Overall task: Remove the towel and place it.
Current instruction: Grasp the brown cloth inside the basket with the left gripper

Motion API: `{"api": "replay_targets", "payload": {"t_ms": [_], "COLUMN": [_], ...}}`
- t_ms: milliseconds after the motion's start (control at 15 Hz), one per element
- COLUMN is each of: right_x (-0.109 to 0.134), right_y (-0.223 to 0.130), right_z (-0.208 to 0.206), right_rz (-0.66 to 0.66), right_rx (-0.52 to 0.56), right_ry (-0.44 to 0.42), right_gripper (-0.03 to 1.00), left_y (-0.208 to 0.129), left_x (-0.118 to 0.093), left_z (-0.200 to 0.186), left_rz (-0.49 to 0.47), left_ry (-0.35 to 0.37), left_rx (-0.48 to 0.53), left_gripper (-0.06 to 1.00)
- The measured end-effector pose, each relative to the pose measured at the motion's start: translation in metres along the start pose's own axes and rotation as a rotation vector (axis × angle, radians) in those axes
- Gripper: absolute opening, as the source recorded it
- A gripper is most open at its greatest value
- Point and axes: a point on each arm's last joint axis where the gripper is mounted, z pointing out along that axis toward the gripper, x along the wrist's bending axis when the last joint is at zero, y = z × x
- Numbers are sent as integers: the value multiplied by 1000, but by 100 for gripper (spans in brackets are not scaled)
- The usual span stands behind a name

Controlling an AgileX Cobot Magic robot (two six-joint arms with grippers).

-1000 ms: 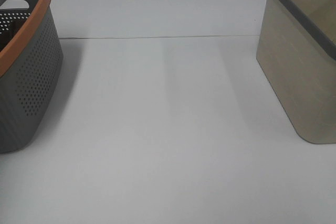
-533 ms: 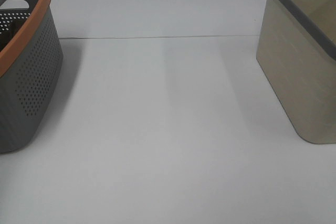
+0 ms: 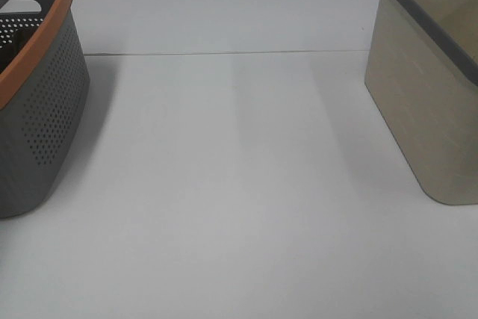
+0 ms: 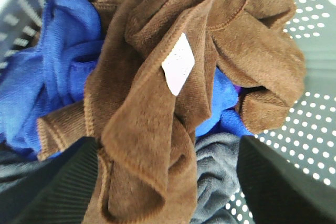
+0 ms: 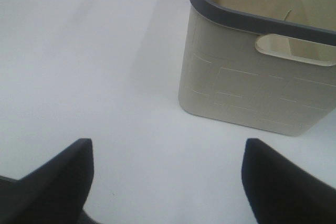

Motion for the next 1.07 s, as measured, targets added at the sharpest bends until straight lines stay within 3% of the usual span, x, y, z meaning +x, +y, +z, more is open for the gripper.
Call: {"api": "replay_targets", "payload": {"t_ms": [200, 533, 933, 1067], "right_x": [0, 0, 0, 0], "right_y": [0, 0, 0, 0], "right_z": [0, 0, 0, 0], "right_rz": [0, 0, 0, 0], "right_rx": [0, 0, 0, 0], "right_ry": [0, 0, 0, 0], "right_gripper": [75, 75, 75, 75], "left_y": [2, 4, 3, 1], "left_x": [3, 1, 2, 2], "left_z": [13, 14, 14, 14], "left_rz": [-9, -13, 39, 88], "left_ry": [7, -14, -10, -6], "left_rx": [20, -3, 9, 30], "left_gripper": [64, 37, 13, 0]}}
